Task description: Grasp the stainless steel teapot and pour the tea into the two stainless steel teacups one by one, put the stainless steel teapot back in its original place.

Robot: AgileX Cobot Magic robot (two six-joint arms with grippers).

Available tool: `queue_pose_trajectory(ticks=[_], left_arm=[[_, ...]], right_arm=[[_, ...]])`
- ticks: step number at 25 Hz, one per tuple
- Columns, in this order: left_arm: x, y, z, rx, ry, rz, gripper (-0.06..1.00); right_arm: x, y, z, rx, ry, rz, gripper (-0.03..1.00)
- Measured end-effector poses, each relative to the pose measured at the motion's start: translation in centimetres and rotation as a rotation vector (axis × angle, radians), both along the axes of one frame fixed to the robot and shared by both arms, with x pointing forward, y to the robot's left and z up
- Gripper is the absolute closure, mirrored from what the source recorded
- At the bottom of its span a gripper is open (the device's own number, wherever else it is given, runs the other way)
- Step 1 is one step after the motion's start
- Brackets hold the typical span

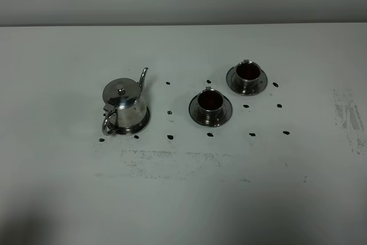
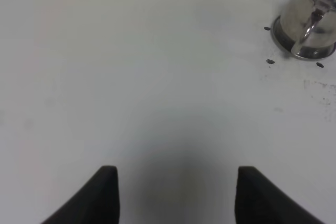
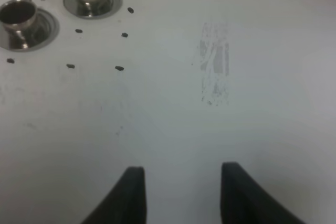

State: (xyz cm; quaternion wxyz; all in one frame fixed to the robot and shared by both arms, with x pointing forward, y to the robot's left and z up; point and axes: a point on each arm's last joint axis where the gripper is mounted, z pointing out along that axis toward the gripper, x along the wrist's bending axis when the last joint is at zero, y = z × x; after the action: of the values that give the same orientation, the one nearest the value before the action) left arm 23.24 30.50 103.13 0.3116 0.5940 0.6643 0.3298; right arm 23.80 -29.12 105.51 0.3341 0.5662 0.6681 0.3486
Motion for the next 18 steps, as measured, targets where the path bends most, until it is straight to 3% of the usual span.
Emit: queue_pose_trajectory(ticks=[18], left_arm=[[0.0,-0.02,0.0,-0.001,0.0,-0.002,0.47]], right_arm=[[0.0,0.0,0.0,0.0,0.0,0.0,0.64]])
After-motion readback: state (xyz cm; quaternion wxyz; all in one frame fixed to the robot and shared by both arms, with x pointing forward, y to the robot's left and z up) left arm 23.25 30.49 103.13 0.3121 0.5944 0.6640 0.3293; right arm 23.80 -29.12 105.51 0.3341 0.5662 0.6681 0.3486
